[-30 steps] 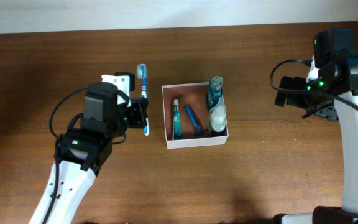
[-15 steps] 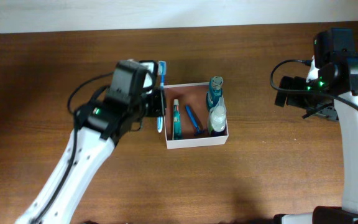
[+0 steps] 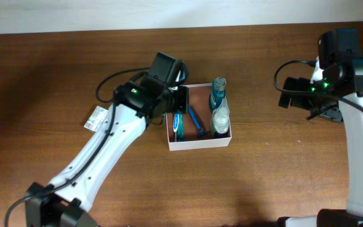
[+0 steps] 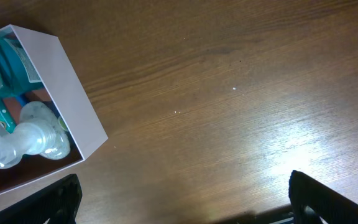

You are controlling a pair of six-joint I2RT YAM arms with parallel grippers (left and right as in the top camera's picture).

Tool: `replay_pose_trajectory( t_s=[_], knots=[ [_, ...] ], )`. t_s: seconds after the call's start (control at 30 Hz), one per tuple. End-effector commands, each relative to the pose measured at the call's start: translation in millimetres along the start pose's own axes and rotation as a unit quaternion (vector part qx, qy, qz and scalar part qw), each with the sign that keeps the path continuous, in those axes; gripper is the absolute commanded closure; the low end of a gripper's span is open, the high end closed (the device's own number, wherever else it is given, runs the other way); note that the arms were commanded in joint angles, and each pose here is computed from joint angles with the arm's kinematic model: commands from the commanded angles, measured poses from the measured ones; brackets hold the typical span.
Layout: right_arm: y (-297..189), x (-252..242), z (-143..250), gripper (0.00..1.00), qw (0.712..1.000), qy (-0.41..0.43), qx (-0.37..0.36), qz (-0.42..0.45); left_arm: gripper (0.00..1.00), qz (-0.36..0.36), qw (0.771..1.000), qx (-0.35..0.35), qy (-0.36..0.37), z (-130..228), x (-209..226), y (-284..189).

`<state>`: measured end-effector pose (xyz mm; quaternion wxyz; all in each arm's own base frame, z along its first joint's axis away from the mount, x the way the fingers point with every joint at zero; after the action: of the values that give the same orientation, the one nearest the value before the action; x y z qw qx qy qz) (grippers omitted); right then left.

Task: Pack container
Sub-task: 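Carry the toothbrush right and lower it into the box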

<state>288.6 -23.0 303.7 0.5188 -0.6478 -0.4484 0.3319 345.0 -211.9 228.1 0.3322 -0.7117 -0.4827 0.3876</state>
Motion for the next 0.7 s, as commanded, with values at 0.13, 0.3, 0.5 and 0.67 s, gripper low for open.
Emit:
replay_pose_trajectory(
  t_s=[0.13,0.3,0.5,0.67],
  knots=[
    [-8,-4,-1,0.02,1.0,0.004,-0.017,0.001,0.99,-0.026,0.995,0.029,-0.088,3,5,32],
    [-8,-4,-1,0.02,1.0,0.004,-0.016,0.002,0.99,-0.037,0.994,0.05,-0.095,9,9,58],
    [-8,-4,-1,0.02,1.0,0.004,-0.017,0.001,0.99,-0.062,0.992,0.062,-0.095,14,16,75],
    [-8,-4,-1,0.02,1.0,0.005,-0.017,0.002,0.99,-0.076,0.99,0.066,-0.094,17,20,82]
  ],
)
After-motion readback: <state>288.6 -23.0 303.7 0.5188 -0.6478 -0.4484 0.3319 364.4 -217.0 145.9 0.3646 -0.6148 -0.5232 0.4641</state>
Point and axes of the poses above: each gripper's point midway between its finger pads, its own y axis out along the fingers, its own x axis along the line the jaws close on, z = x × y, the point moved 5 cm from there along -y, back along the fingers, and after that the axes turned 2 degrees about y, right-handed, at the moved point
